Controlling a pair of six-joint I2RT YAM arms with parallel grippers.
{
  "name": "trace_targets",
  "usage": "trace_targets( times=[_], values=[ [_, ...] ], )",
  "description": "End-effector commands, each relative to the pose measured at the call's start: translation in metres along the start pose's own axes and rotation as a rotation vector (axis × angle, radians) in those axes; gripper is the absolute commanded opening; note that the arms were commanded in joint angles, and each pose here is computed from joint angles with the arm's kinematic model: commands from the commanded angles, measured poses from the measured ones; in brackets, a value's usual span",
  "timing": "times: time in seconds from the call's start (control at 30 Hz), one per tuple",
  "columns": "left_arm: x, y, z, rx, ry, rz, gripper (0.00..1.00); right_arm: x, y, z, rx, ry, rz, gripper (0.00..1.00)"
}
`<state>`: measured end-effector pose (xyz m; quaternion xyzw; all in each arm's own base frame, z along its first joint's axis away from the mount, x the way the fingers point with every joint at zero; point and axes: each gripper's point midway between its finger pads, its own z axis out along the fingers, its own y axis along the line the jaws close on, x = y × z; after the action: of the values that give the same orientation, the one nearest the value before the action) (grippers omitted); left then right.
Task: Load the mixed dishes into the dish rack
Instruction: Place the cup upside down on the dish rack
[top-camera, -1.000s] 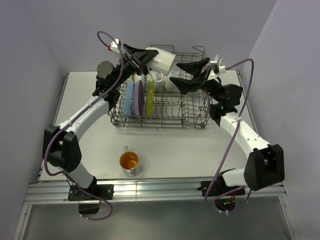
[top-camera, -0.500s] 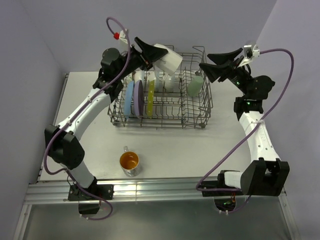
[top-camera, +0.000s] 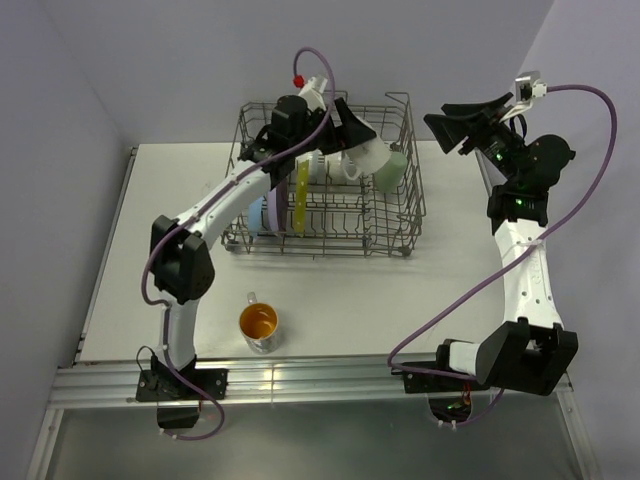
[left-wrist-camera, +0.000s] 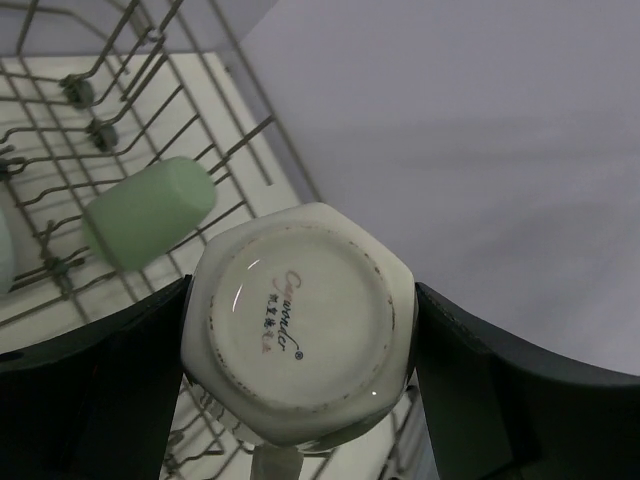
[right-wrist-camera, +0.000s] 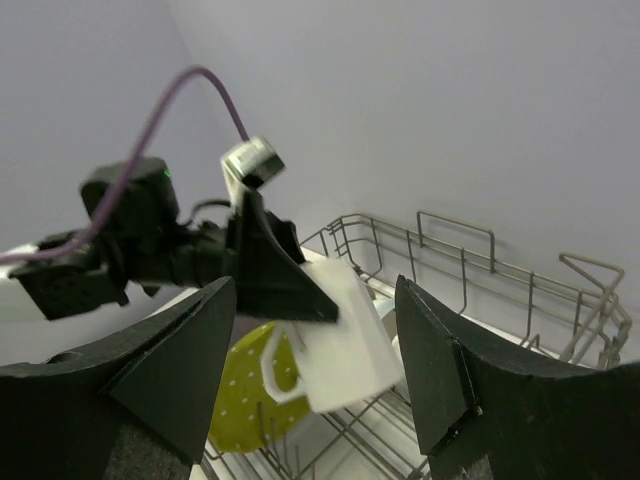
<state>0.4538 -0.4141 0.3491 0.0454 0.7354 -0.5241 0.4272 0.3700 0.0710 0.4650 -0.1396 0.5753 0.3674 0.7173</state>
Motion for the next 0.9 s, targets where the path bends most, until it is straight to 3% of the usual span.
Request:
trace_targets(
  times=[0.0, 0.4, 0.87],
  values=[
    [-0.037, -0.046, 0.000, 0.091, -0.116, 0.133, 0.00, -0.022, 0.004, -0.003, 0.027, -0.031, -0.037, 0.72],
    [0.023, -0.002, 0.055, 0.018, -0.055, 0.235, 0.00, -0.005, -0.006, -0.008, 0.062, 0.010, 0.003, 0.72],
    [0.061, 0.010, 0.083, -0.017, -0.052, 0.339, 0.00, 0.008, -0.016, -0.007, 0.078, 0.032, 0.041, 0.72]
  ],
)
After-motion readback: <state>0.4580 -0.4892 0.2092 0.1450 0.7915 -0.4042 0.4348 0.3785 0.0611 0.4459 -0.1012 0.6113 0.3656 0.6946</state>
